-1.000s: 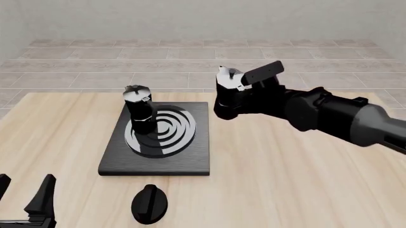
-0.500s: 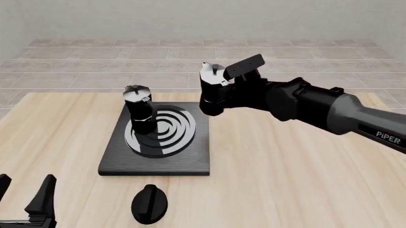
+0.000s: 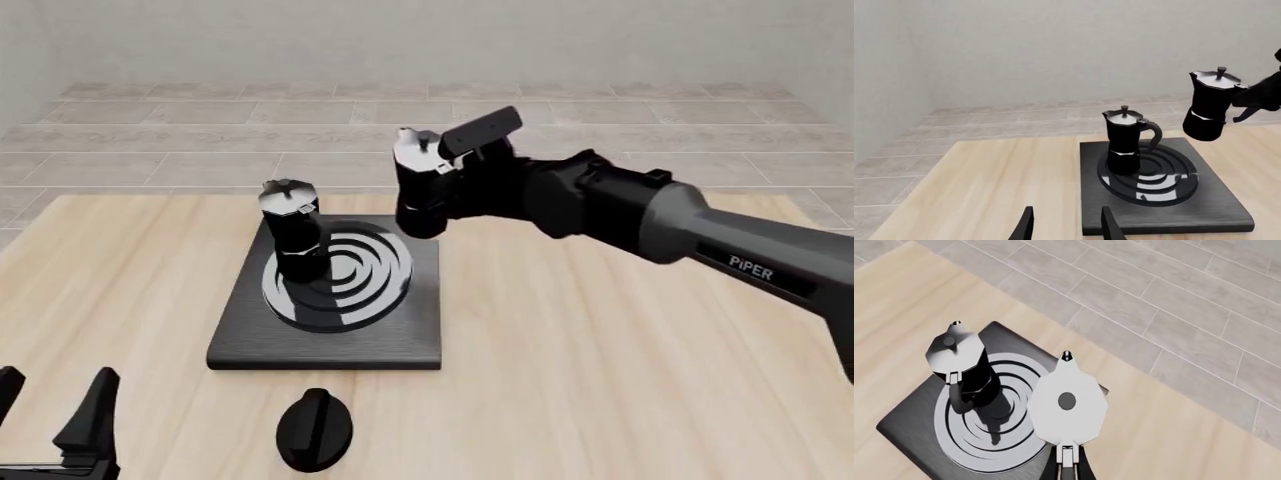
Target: Put both moka pots on the stove.
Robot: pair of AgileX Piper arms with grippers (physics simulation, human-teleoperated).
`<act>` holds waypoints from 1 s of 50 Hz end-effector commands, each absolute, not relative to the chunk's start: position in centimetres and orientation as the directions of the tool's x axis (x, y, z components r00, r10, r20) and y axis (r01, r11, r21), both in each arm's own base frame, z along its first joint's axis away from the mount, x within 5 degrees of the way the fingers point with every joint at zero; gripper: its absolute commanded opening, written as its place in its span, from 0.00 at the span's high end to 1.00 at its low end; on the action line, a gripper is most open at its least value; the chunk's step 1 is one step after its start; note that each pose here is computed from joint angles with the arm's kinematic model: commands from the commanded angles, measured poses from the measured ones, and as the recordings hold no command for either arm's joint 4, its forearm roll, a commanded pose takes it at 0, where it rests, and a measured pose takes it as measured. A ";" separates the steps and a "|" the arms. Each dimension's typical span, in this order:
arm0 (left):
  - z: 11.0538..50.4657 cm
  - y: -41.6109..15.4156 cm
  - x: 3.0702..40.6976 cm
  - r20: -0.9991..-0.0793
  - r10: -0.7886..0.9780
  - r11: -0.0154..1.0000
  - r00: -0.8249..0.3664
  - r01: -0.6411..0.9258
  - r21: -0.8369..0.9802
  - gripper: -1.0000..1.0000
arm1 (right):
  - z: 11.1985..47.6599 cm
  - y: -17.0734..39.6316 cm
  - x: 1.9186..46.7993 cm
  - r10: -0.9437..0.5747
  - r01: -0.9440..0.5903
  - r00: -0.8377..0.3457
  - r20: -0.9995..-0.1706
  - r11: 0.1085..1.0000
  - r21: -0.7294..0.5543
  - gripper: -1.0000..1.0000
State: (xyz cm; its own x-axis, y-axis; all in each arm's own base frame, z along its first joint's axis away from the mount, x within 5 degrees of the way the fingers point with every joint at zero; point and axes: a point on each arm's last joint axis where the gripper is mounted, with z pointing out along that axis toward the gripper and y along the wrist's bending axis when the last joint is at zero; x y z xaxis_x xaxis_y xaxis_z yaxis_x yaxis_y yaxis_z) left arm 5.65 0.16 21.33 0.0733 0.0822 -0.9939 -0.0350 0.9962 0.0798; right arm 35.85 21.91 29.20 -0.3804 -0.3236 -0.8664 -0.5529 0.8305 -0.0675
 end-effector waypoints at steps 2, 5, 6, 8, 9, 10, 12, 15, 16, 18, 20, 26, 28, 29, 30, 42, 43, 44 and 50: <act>21.3 0.2 5.7 -0.994 0.084 0.996 0.073 -0.034 0.082 0.00 | 31.0 23.2 36.2 -0.295 -0.563 -0.341 -0.893 0.825 -0.057 1.00; 21.4 0.2 5.6 -0.994 0.084 0.996 0.073 -0.035 0.082 0.00 | 31.0 23.5 36.2 -0.295 -0.566 -0.340 -0.893 0.822 -0.056 1.00; 21.4 0.2 5.6 -0.994 0.084 0.996 0.073 -0.035 0.082 0.00 | 31.0 23.5 36.2 -0.296 -0.568 -0.339 -0.893 0.821 -0.056 1.00; 21.3 0.2 5.6 -0.994 0.084 0.996 0.073 -0.035 0.082 0.00 | 31.0 23.8 36.1 -0.295 -0.571 -0.340 -0.893 0.819 -0.053 1.00; 21.3 0.2 5.6 -0.994 0.084 0.996 0.073 -0.035 0.082 0.00 | 31.0 23.8 36.1 -0.295 -0.571 -0.340 -0.893 0.819 -0.053 1.00; 21.3 0.2 5.6 -0.994 0.084 0.996 0.073 -0.035 0.082 0.00 | 30.9 23.8 36.1 -0.294 -0.571 -0.340 -0.893 0.819 -0.052 1.00; 21.3 0.2 5.6 -0.994 0.084 0.996 0.073 -0.034 0.081 0.00 | 30.8 24.0 36.1 -0.297 -0.574 -0.340 -0.893 0.817 -0.053 1.00; 21.3 0.2 5.6 -0.994 0.083 0.996 0.073 -0.034 0.081 0.00 | 30.8 24.2 36.0 -0.297 -0.577 -0.340 -0.892 0.815 -0.051 1.00; 21.4 0.2 5.6 -0.994 0.083 0.996 0.073 -0.034 0.081 0.00 | 30.8 24.2 36.0 -0.296 -0.577 -0.340 -0.892 0.815 -0.051 1.00; 21.4 0.2 5.6 -0.994 0.083 0.996 0.073 -0.034 0.081 0.00 | 30.8 24.4 36.0 -0.297 -0.580 -0.341 -0.892 0.813 -0.048 1.00; 21.3 0.2 5.6 -0.994 0.083 0.996 0.074 -0.034 0.081 0.00 | 30.7 24.5 36.0 -0.297 -0.582 -0.341 -0.892 0.812 -0.048 1.00; 21.4 0.2 5.6 -0.994 0.084 0.996 0.074 -0.034 0.082 0.00 | 30.4 24.8 36.2 -0.295 -0.582 -0.346 -0.891 0.812 -0.043 1.00; 21.4 0.2 5.6 -0.994 0.084 0.996 0.074 -0.033 0.082 0.00 | 30.4 24.9 36.3 -0.295 -0.582 -0.347 -0.890 0.812 -0.042 1.00; 21.5 0.2 5.6 -0.994 0.084 0.996 0.074 -0.033 0.082 0.00 | 30.4 25.0 36.4 -0.293 -0.582 -0.349 -0.890 0.812 -0.039 1.00; 21.4 0.2 5.6 -0.994 0.084 0.996 0.074 -0.034 0.082 0.00 | 30.4 25.0 36.4 -0.294 -0.583 -0.347 -0.890 0.812 -0.041 1.00; 21.4 0.2 5.6 -0.994 0.083 0.996 0.074 -0.034 0.081 0.00 | 30.1 25.7 37.1 -0.285 -0.582 -0.354 -0.891 0.813 -0.029 1.00; 21.4 0.2 5.6 -0.994 0.083 0.996 0.074 -0.034 0.081 0.00 | 30.1 25.7 37.1 -0.285 -0.582 -0.354 -0.891 0.813 -0.029 1.00; 21.4 0.2 5.6 -0.994 0.083 0.996 0.074 -0.034 0.081 0.00 | 30.0 25.8 37.0 -0.285 -0.583 -0.354 -0.891 0.812 -0.028 1.00; 21.5 0.2 5.6 -0.994 0.082 0.996 0.073 -0.034 0.080 0.00 | 29.6 26.1 37.1 -0.286 -0.585 -0.359 -0.888 0.811 -0.024 1.00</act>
